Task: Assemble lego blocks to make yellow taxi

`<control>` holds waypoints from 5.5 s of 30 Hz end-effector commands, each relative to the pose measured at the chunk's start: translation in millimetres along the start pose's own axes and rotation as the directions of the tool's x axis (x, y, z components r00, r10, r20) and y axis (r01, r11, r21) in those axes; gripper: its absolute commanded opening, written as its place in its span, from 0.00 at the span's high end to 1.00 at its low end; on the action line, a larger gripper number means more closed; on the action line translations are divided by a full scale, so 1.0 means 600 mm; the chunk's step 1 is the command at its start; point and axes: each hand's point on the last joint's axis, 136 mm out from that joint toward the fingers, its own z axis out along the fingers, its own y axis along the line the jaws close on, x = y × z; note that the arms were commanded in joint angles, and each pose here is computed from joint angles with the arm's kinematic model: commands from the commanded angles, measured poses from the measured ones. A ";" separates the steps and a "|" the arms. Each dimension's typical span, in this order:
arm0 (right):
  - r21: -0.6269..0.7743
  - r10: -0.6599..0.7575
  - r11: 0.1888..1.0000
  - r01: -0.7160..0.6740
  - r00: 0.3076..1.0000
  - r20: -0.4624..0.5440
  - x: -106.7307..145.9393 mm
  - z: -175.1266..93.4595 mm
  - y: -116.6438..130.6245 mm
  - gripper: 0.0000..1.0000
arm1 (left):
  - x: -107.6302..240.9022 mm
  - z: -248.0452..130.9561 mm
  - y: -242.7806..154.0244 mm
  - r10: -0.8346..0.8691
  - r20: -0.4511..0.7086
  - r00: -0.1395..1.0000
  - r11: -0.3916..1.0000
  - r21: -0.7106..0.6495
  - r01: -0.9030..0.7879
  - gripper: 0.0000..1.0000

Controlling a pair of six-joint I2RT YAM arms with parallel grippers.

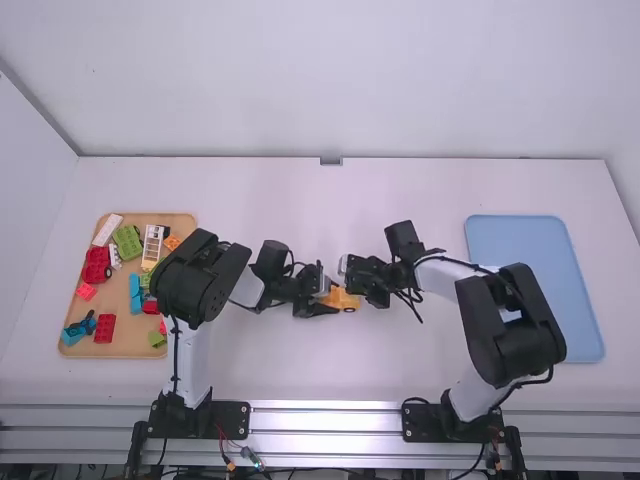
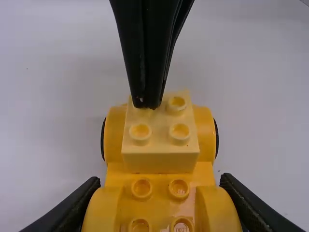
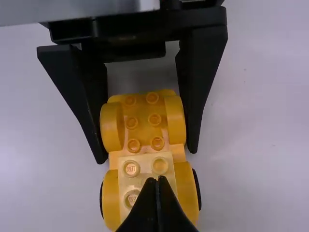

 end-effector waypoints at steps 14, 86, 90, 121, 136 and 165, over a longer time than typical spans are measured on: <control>0.047 -0.001 0.999 0.009 0.984 -0.180 0.054 0.026 0.005 1.00 | 0.033 0.003 -0.008 -0.048 -0.063 0.997 0.999 -0.015 0.047 0.77; 0.305 0.178 0.913 -0.272 0.936 0.304 -0.055 -0.167 -0.124 0.01 | 0.164 -0.763 0.138 -0.532 0.837 -0.126 -0.825 -0.479 0.300 0.11; 0.307 0.177 0.912 -0.272 0.936 0.305 -0.054 -0.168 -0.124 0.01 | 0.174 -0.745 0.162 -0.541 0.823 -0.175 -0.814 -0.460 0.356 0.11; 0.317 0.188 0.902 -0.293 0.927 0.324 -0.060 -0.173 -0.133 0.02 | 0.228 -0.729 0.113 -0.426 0.879 -0.215 -0.898 -0.383 0.217 0.44; 0.316 0.189 0.902 -0.294 0.927 0.324 -0.060 -0.173 -0.133 0.02 | 0.244 -0.712 0.106 -0.396 0.888 -0.235 -0.911 -0.347 0.223 0.56; 0.323 0.179 0.901 -0.289 0.927 0.330 -0.063 -0.175 -0.136 0.01 | 0.272 -0.685 0.110 -0.368 0.901 -0.228 -0.914 -0.307 0.264 0.56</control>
